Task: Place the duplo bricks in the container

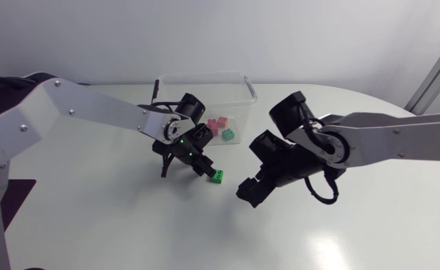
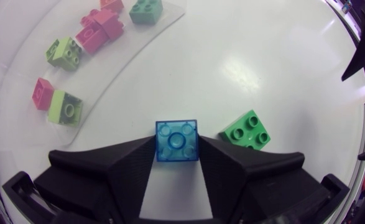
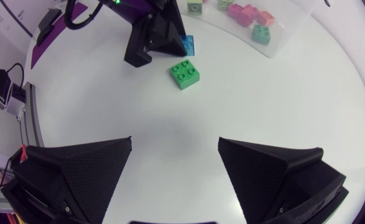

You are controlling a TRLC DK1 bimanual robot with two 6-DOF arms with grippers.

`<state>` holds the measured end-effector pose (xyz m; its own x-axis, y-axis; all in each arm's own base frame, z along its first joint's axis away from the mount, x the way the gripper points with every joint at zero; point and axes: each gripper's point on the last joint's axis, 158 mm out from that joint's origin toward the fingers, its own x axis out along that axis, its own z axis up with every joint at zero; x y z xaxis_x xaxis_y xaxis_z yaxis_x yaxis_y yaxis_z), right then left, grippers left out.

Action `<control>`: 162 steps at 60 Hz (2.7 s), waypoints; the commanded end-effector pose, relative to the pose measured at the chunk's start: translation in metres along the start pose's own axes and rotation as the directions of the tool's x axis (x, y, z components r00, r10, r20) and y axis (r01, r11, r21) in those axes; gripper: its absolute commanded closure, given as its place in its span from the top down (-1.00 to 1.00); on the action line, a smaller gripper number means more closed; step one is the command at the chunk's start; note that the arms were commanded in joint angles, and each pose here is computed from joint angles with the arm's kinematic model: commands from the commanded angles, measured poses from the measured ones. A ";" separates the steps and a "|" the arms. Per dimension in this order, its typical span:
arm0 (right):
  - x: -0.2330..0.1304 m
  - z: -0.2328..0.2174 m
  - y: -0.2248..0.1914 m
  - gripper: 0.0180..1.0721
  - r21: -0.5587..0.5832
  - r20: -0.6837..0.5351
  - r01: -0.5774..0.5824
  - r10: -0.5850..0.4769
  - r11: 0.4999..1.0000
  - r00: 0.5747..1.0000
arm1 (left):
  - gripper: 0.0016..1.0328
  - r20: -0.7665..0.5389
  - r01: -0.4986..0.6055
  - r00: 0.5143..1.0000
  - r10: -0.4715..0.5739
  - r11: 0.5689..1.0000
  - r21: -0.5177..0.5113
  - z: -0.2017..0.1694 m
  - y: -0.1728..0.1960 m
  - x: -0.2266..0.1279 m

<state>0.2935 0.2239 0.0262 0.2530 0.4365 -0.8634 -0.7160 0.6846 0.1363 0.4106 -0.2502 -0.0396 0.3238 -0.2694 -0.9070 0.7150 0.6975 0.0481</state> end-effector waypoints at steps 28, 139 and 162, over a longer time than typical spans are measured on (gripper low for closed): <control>0.052 0.044 -0.011 0.91 -0.200 -0.028 -0.077 0.073 0.977 0.997 | -0.55 0.146 -0.013 0.989 0.011 1.000 0.014 0.028 0.000 -0.084; 0.108 0.043 -0.015 0.19 -0.345 -0.386 -0.186 0.041 0.920 0.922 | -0.55 0.473 -0.117 0.857 0.204 0.971 -0.207 0.104 0.078 -0.228; 0.107 0.054 -0.016 -0.45 -0.369 -0.329 -0.120 -0.009 0.922 0.944 | -0.55 0.484 -0.120 0.850 0.209 0.971 -0.209 0.104 0.078 -0.235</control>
<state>0.3719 0.2930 -0.0395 0.0278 0.2255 -0.9739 -0.9316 0.3592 0.0565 0.4548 -0.2018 0.2039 0.7082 -0.3893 -0.5890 0.5325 0.8423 0.0835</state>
